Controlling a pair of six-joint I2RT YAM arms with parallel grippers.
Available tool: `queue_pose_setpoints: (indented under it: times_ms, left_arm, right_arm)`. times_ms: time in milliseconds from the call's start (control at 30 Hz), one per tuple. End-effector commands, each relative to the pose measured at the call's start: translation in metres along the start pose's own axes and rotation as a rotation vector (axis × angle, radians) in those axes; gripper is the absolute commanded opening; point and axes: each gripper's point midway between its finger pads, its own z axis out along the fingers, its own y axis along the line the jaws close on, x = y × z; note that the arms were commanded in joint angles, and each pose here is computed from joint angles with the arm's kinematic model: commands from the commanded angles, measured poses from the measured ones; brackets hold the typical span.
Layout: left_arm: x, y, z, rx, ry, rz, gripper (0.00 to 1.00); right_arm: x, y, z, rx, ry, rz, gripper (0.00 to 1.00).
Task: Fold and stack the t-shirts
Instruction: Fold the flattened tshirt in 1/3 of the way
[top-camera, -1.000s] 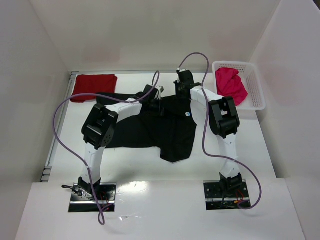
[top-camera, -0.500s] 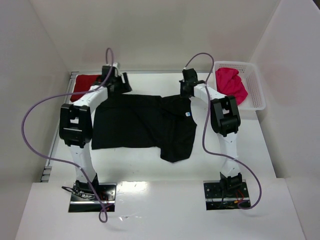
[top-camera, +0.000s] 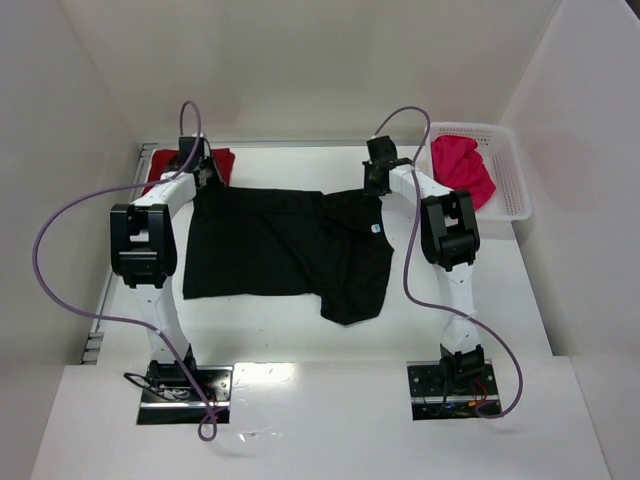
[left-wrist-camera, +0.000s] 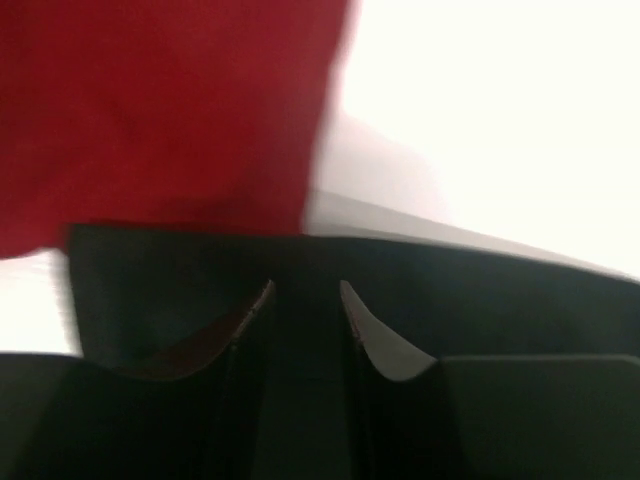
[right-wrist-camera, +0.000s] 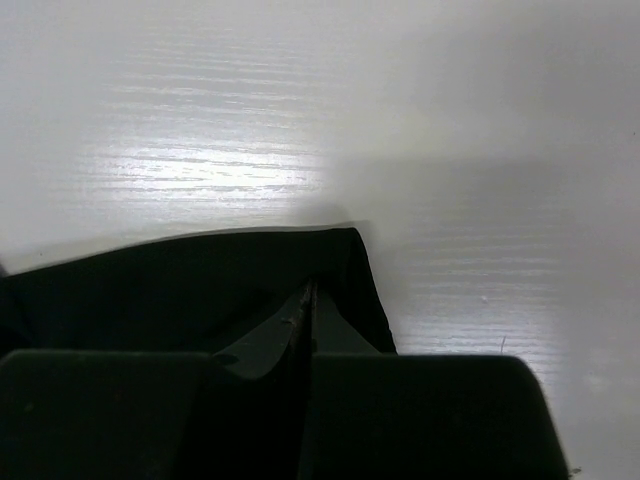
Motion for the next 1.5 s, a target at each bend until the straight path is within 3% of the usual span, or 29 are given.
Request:
queue_pose_setpoints:
  times_ms: [0, 400, 667, 1000, 1067, 1133, 1233, 1267, 1300, 1367, 1400, 1467]
  left_arm:
    - [0.005, 0.037, 0.012, -0.091, 0.011, -0.029, 0.39]
    - [0.005, 0.057, 0.034, -0.123, 0.039, -0.022, 0.36]
    - [-0.008, 0.057, 0.043, -0.127, 0.018, 0.006, 0.45]
    - [-0.031, 0.045, 0.045, -0.086, -0.017, 0.005, 0.46]
    - [-0.033, 0.042, 0.041, -0.074, -0.015, 0.005, 0.51]
    - [-0.036, 0.036, 0.024, -0.044, -0.021, 0.006, 0.64]
    - [-0.050, 0.030, -0.014, -0.009, -0.067, 0.020, 0.80]
    - [-0.052, 0.029, -0.026, -0.007, -0.074, 0.021, 0.82]
    - [-0.070, 0.020, -0.054, 0.020, -0.130, 0.024, 0.84]
    - [-0.070, 0.014, -0.083, 0.046, -0.126, 0.026, 0.91]
    - [-0.075, 0.010, -0.110, 0.055, -0.155, 0.010, 0.93]
    - [-0.065, -0.002, -0.136, 0.122, -0.131, 0.004, 0.93]
  right_arm:
    - [-0.003, -0.006, 0.006, 0.038, 0.014, 0.010, 0.02]
    - [0.011, -0.018, 0.017, 0.114, 0.064, 0.008, 0.02]
    - [0.006, -0.048, 0.018, 0.160, 0.064, 0.078, 0.02]
    - [-0.013, -0.049, 0.018, 0.157, 0.033, 0.090, 0.02]
    - [-0.016, -0.043, 0.011, 0.125, 0.030, 0.092, 0.02]
    - [-0.025, -0.040, -0.001, 0.103, 0.000, 0.097, 0.02]
    - [-0.058, -0.029, -0.053, 0.029, -0.112, 0.084, 0.29]
    - [-0.074, -0.022, -0.071, -0.016, -0.166, 0.087, 0.49]
    - [-0.089, -0.018, -0.107, -0.045, -0.226, 0.090, 0.60]
    - [-0.101, -0.013, -0.144, -0.088, -0.286, 0.079, 0.74]
    - [-0.092, -0.014, -0.154, -0.096, -0.278, 0.078, 0.87]
    - [-0.098, -0.010, -0.204, -0.147, -0.344, 0.087, 1.00]
